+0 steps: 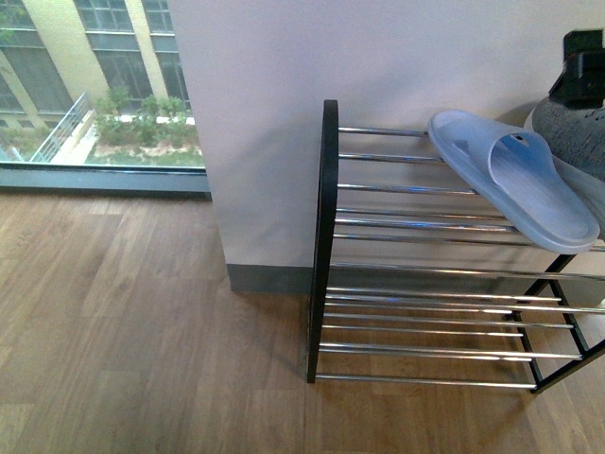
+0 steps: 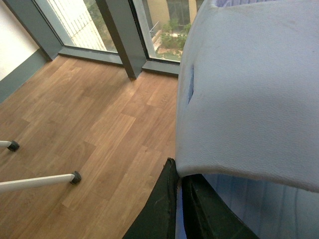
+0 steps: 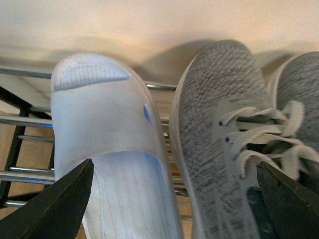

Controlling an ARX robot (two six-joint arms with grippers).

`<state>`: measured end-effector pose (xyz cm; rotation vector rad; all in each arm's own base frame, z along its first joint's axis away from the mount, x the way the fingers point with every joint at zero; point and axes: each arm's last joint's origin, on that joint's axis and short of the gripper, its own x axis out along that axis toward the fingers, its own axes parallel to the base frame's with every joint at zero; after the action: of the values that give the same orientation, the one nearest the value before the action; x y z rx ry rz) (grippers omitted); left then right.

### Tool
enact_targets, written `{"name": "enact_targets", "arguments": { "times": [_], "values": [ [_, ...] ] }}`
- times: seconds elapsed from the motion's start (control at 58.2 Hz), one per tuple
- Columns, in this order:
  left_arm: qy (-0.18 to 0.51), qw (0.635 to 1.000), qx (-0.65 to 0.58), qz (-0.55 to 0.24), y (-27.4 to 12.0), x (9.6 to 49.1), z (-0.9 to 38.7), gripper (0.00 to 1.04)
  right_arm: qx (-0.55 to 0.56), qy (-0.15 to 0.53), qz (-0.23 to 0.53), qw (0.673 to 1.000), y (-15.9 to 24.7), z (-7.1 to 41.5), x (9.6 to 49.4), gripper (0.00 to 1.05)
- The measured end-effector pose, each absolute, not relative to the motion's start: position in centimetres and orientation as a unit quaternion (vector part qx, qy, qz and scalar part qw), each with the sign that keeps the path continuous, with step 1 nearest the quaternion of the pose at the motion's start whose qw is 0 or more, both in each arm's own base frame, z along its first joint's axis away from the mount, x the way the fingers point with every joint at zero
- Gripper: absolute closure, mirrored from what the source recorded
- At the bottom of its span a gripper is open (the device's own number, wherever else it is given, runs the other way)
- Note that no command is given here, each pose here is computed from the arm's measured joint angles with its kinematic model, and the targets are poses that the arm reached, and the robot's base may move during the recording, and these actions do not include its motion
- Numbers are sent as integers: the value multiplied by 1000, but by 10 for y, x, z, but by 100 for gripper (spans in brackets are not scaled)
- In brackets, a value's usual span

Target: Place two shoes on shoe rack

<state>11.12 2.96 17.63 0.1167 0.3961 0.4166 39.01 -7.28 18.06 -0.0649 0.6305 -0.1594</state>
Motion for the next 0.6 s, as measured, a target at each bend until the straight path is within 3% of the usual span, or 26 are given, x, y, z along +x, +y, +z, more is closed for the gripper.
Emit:
{"name": "enact_targets", "arguments": {
  "times": [0.069,0.172,0.309,0.464,0.602],
  "values": [
    [195,957,57,205,30,111,176,103,-19,263,-60,963,-74,184,388,13],
    [195,957,58,206,30,111,176,103,-3,112,-17,994,-69,182,371,29],
    [195,957,57,205,30,111,176,103,-7,24,-3,1000,-49,175,330,50],
    [195,957,58,206,30,111,176,103,-8,-7,-1,1000,-35,181,293,74],
    [195,957,58,205,30,111,176,103,-6,8,-5,1000,-26,172,262,99]
  ]
}}
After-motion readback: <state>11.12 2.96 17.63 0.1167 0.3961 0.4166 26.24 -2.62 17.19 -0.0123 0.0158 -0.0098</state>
